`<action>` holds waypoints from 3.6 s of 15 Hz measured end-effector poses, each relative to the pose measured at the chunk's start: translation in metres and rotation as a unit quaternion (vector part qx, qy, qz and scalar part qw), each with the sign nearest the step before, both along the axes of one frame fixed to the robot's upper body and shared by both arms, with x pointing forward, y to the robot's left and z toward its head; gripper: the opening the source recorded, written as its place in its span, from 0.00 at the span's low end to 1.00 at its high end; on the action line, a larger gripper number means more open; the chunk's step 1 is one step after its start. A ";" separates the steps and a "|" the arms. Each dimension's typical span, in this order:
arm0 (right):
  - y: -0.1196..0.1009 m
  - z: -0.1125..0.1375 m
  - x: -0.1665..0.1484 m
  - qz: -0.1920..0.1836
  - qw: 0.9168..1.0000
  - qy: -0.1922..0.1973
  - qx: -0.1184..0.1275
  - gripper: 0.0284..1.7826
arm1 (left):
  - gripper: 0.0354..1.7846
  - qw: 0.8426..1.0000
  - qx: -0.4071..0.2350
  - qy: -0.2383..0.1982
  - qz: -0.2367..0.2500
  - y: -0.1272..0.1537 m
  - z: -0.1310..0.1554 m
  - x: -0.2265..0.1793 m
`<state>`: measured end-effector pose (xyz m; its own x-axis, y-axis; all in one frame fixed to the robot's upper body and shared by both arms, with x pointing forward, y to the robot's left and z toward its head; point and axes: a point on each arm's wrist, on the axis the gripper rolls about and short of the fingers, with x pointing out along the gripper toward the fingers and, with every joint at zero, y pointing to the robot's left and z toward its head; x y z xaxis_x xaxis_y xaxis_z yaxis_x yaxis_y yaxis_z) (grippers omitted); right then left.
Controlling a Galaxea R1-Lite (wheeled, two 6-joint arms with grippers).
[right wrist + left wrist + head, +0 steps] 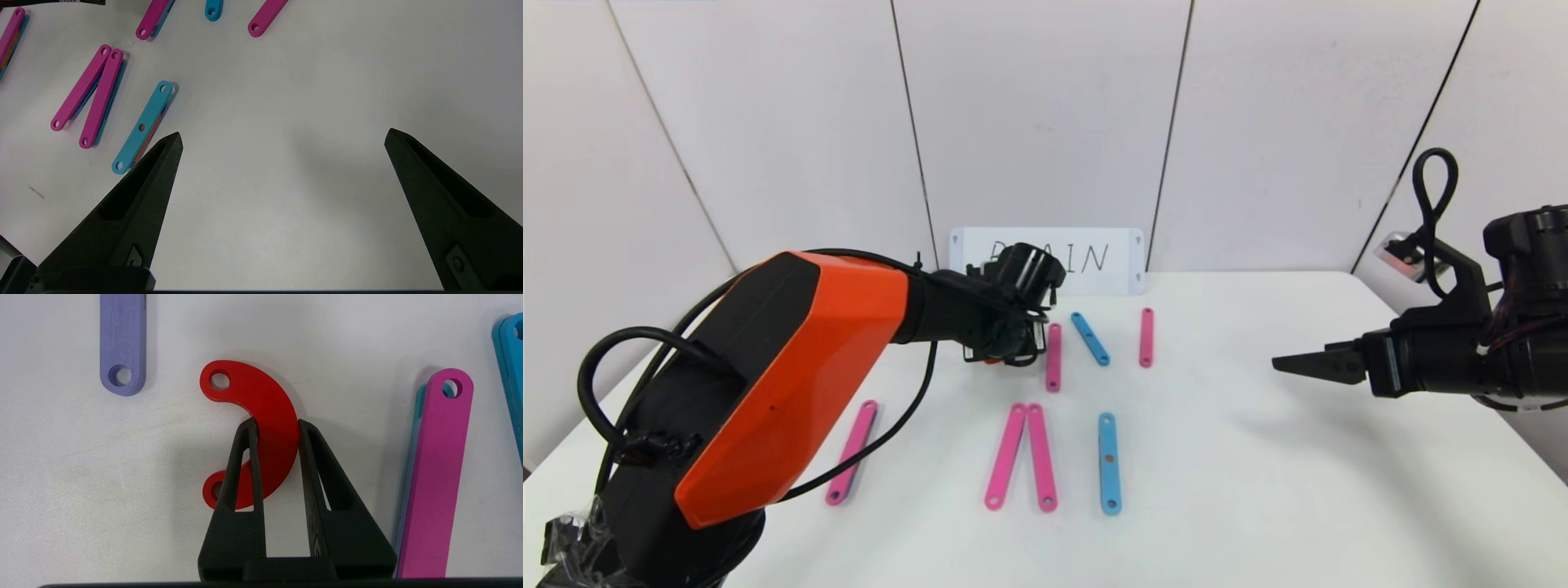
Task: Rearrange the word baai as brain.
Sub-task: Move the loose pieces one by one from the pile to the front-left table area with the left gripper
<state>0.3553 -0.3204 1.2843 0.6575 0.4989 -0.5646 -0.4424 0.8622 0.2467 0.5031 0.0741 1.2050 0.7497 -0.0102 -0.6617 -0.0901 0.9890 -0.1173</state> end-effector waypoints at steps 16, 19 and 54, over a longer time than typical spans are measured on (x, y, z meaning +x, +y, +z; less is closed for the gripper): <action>0.000 0.001 0.000 -0.001 1.000 -0.002 0.000 0.97 | 0.15 0.999 0.039 -0.009 -0.009 0.006 0.024 -0.017; 0.000 0.001 0.000 -0.001 1.000 -0.002 0.000 0.97 | 0.00 0.998 0.059 0.002 -0.038 0.017 0.037 -0.034; 0.002 -0.002 0.000 0.003 1.000 0.003 -0.001 0.97 | 0.95 0.993 0.026 0.040 0.108 0.157 0.030 0.022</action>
<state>0.3556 -0.3187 1.2822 0.6509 0.5017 -0.5697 -0.4457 0.8601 0.2482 0.5255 0.2311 1.2347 0.6756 0.1815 -0.7146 -0.3078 0.9502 -0.0496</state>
